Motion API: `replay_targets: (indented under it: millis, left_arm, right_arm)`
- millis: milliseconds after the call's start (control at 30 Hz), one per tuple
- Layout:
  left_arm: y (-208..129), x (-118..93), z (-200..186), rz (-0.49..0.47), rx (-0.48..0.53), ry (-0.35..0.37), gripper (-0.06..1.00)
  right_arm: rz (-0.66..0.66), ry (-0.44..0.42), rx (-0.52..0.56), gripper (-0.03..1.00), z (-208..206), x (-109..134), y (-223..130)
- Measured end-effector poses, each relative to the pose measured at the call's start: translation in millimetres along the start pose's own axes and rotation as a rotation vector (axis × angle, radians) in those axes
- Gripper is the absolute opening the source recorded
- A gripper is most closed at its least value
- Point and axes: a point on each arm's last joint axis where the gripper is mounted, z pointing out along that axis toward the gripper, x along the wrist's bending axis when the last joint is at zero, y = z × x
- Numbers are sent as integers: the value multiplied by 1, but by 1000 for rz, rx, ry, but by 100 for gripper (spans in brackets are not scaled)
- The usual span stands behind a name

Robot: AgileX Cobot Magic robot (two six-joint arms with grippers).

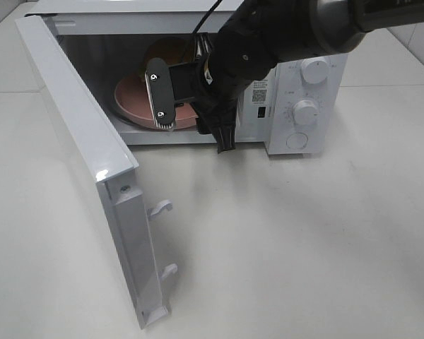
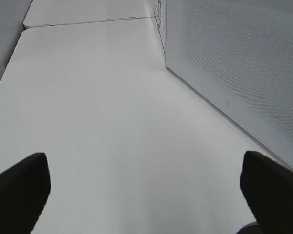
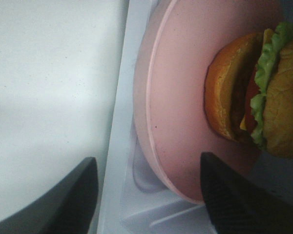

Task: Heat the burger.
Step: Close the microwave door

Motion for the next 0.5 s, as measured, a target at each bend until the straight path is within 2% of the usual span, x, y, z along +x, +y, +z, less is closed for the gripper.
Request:
replay_targets:
  millis: [200,500]
  left_arm:
    - [0,0,0,0,0,0,98]
    - [0,0,0,0,0,0,98]
  right_arm:
    - [12,-6,-12,67,-22,5,-5]
    - [36,-10,-11,68,-51,12,-16]
